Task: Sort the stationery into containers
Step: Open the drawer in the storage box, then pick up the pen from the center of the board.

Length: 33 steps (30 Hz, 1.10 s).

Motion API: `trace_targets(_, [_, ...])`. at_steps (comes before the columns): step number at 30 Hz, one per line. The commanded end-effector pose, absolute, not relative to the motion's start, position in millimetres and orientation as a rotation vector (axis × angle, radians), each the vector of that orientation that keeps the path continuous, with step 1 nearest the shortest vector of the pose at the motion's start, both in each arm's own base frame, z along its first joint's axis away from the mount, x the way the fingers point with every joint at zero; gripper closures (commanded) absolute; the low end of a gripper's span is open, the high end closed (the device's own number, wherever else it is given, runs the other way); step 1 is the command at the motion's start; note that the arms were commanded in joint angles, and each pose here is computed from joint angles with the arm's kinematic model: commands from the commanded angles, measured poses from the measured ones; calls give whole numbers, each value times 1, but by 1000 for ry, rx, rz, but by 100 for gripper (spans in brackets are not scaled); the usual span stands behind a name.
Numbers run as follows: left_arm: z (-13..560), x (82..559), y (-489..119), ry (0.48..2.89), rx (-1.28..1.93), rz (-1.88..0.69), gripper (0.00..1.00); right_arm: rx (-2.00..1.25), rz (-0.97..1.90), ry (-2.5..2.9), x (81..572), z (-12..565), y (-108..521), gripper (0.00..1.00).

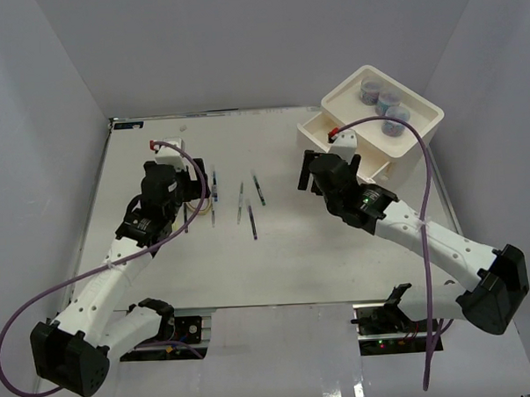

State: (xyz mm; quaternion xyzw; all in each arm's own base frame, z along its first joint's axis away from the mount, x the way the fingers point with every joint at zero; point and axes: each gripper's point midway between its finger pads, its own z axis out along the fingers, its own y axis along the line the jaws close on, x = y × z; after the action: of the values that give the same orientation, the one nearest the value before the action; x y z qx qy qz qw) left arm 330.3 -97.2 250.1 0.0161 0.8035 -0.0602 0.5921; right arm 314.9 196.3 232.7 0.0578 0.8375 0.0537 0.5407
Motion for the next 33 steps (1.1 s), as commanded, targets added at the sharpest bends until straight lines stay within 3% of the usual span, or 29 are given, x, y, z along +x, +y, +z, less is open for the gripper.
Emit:
trace_targets(1, [222, 328, -84, 1975, -50, -97, 2, -47, 254, 1972, 302, 245, 215, 13])
trace_targets(7, [204, 330, -86, 2035, -59, -101, 2, -319, 440, 2025, 273, 220, 248, 10])
trace_targets(18, [210, 320, -68, 1960, -89, -47, 2, -533, 427, 2127, 274, 147, 328, 14])
trace_targets(33, [237, 307, -53, 1837, -124, -36, 2, -586, 319, 2239, 306, 70, 398, 37])
